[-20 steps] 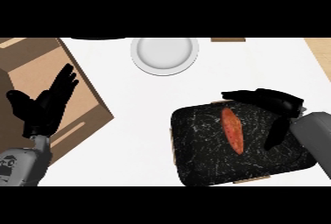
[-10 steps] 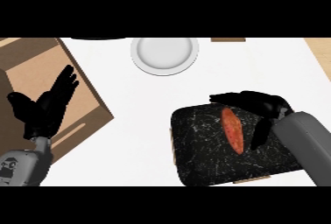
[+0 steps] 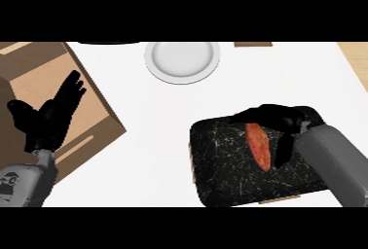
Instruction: Pick the sweet potato from the tray and place it in the plate
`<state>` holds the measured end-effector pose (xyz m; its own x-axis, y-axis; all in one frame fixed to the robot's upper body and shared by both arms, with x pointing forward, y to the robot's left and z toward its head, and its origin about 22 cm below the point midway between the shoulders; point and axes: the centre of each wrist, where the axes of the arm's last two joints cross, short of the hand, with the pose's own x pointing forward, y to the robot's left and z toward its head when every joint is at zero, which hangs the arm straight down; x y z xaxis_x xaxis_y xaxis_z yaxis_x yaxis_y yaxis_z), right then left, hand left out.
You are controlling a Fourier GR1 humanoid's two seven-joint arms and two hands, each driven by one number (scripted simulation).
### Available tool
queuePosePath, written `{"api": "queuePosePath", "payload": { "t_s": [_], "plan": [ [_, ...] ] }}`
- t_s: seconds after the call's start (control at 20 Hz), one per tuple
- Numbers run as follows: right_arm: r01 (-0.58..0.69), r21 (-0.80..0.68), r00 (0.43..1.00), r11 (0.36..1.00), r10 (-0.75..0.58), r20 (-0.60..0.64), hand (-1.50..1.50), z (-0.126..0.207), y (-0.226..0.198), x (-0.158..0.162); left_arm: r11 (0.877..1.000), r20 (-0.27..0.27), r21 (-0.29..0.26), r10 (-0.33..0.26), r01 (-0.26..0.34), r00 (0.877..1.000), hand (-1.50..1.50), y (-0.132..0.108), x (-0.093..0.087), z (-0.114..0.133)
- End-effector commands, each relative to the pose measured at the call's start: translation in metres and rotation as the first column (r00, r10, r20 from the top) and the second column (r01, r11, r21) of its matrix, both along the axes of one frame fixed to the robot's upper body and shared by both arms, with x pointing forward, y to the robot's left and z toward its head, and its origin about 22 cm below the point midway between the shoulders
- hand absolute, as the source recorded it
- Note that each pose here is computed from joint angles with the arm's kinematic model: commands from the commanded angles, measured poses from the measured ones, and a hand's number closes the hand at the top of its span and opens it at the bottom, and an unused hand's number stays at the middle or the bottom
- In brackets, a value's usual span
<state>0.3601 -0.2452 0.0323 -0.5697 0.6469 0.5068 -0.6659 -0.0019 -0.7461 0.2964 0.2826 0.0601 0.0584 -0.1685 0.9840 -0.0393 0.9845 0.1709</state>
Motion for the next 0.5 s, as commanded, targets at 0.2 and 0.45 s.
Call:
{"api": "queuePosePath", "payload": {
  "t_s": [0.2,0.45],
  "plan": [
    [-0.142,0.01,0.99,0.99,0.142,-0.009,1.5,-0.013,0.024,-0.014,0.999,-0.11,-0.002,0.034,-0.034,0.993,0.0,0.005,-0.011,-0.034],
    [-0.124,0.054,0.992,0.991,0.126,-0.028,1.5,-0.001,0.012,-0.006,1.0,-0.11,-0.012,0.005,-0.006,0.994,0.0,-0.001,-0.01,-0.033]
  ]
}}
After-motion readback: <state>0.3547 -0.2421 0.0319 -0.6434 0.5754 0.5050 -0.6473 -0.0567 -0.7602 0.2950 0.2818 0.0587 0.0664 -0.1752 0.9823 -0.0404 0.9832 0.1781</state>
